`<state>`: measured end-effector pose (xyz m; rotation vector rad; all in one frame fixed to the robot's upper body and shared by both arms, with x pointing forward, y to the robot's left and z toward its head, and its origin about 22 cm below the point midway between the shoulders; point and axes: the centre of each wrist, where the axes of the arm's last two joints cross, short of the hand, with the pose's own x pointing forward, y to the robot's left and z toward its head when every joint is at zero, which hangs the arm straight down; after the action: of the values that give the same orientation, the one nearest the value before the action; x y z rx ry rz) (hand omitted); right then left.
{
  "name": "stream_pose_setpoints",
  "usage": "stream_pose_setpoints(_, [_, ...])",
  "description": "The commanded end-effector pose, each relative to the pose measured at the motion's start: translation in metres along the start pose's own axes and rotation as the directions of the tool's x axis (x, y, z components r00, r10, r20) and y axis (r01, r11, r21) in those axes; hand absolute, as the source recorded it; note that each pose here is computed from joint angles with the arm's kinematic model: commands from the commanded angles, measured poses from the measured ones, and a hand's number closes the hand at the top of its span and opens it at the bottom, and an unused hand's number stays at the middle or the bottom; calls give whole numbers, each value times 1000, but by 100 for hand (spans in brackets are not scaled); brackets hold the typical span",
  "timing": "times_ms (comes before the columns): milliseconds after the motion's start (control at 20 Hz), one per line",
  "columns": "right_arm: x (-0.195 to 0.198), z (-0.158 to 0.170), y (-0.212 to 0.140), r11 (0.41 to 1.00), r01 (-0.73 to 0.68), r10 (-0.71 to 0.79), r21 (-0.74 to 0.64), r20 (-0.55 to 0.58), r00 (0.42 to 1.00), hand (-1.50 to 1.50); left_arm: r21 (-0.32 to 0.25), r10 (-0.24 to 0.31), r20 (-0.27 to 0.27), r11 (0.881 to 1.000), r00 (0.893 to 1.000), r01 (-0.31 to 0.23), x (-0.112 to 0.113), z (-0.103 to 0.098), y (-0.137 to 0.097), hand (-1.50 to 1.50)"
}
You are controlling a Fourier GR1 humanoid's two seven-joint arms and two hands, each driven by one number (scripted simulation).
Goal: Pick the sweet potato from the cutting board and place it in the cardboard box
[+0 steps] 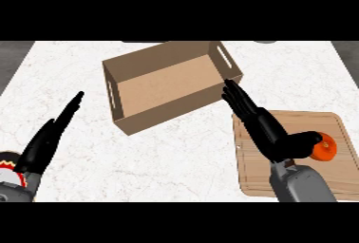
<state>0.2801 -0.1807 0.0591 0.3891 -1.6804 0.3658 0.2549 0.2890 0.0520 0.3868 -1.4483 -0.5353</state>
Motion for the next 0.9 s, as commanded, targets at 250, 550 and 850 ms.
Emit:
stream_pose_setpoints(250, [12,55,-88,897,-418,442,144,-296,847,-150,349,1,-153,936,988,53,-49,15,54,0])
stream_pose_setpoints(550, [15,105,-142,638,-689,763,344,-157,627,-150,348,78,-184,937,980,-9,-64,14,31,0])
stream_pose_setpoints(850, [9,122,-190,652,-661,709,371,11,705,-150,333,76,-171,943,982,-15,-62,-4,42,0])
